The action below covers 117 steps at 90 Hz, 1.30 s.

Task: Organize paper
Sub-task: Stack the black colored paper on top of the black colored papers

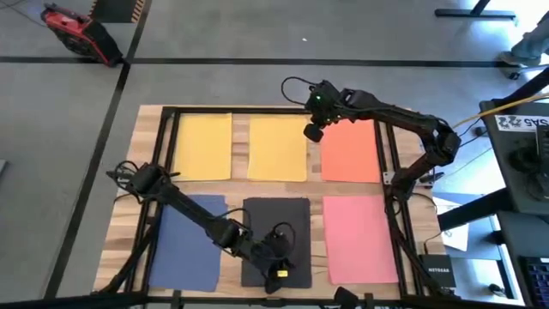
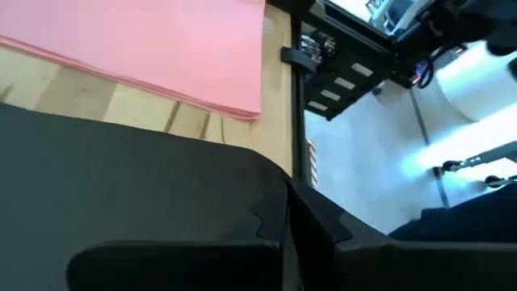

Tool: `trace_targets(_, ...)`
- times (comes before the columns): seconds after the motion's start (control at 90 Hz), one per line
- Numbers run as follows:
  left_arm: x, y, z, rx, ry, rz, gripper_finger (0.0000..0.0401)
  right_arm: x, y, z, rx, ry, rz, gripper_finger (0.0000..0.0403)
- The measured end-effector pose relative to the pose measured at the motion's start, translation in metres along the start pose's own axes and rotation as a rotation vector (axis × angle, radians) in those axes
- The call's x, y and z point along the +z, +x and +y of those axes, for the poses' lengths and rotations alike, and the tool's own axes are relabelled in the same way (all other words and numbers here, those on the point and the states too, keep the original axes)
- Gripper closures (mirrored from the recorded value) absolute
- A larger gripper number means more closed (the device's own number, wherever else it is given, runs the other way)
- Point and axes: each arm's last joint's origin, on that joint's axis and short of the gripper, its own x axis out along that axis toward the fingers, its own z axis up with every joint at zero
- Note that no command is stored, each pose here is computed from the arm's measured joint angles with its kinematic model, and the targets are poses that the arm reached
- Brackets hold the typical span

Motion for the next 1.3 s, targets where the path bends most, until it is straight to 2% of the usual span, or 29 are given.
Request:
trace_targets(0.389,0.0,0.001,0.003,0.005,0.035,0.022,0.0396,-0.001,0.0,0.0,0.001,-0.007,0.009,0.0403)
trace_targets(0.744,0.0,0.001,0.003,0.005,0.039,0.022,0.0334,-0.001,0.0,0.0,0.001,-0.012,0.009,0.0403)
trace_targets(0.856,0.001,0.001,0.005,0.008,0.036,0.021,0.0325,-0.001,0.0,0.0,0.001,-0.021,0.01,0.0403)
trace_targets(0.933,0.002,0.0,0.006,0.014,0.035,0.026,0.0338,-0.002,-0.001,0.0,0.003,-0.045,0.022,0.0403)
trace_targets(1.078,0.001,-0.01,0.009,0.054,0.044,0.099,0.0392,-0.009,-0.012,0.001,0.033,-0.099,0.051,0.0403)
trace_targets(1.3,0.006,-0.045,0.013,0.134,0.103,0.252,0.0401,-0.019,-0.043,0.032,0.101,-0.163,0.061,0.0403)
